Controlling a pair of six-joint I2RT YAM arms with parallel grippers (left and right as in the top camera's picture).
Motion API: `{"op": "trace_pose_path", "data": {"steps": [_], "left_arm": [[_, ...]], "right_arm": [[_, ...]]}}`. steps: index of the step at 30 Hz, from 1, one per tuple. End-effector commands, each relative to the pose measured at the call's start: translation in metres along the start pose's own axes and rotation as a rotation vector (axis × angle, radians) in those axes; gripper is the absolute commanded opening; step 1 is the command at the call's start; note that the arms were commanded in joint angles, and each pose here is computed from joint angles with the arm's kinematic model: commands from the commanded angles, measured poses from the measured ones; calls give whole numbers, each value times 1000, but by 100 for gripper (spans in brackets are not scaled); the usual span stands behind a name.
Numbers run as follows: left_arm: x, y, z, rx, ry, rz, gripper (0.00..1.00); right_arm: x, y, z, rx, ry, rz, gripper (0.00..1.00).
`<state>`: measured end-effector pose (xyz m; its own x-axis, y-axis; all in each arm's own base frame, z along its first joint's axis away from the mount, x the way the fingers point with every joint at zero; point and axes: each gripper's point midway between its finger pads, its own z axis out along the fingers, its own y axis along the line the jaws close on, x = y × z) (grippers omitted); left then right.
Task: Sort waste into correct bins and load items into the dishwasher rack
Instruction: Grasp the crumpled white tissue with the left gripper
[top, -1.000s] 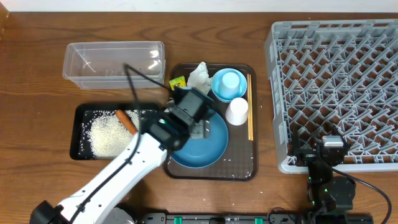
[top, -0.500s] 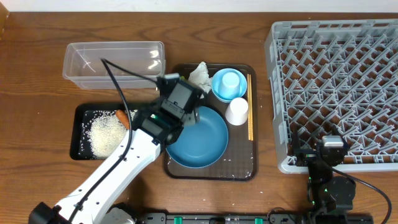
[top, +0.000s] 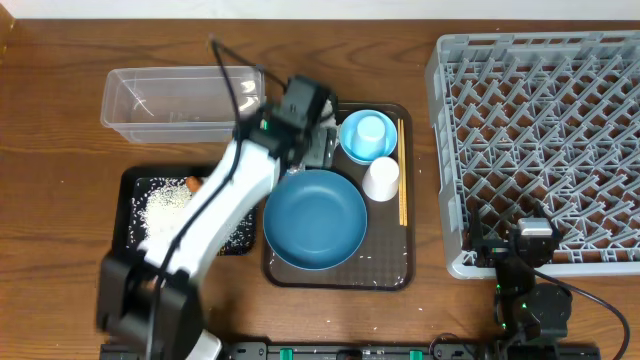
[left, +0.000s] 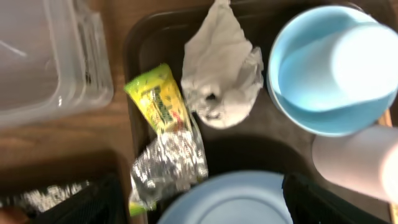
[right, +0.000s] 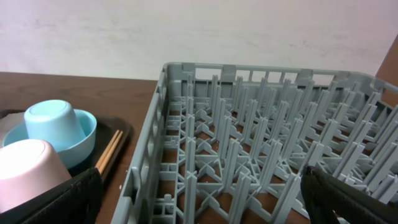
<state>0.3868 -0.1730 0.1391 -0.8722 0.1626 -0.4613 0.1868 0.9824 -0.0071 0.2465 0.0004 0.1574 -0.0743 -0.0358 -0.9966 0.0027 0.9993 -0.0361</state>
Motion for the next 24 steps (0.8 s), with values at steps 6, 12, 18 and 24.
{"op": "trace_pose_path", "data": {"steps": [6,12,18,24], "left_arm": [[-24,-17,34,56,9,93,91],[-19,-19,65,50,35,96,92],[-8,-19,92,36,80,116,91],[-8,-4,97,-55,77,120,86]], "right_arm": [[1,-4,0,17,1,-7,99],[1,-4,0,17,1,-7,99],[1,-4,0,17,1,-7,99],[1,-4,0,18,1,-7,99]]}}
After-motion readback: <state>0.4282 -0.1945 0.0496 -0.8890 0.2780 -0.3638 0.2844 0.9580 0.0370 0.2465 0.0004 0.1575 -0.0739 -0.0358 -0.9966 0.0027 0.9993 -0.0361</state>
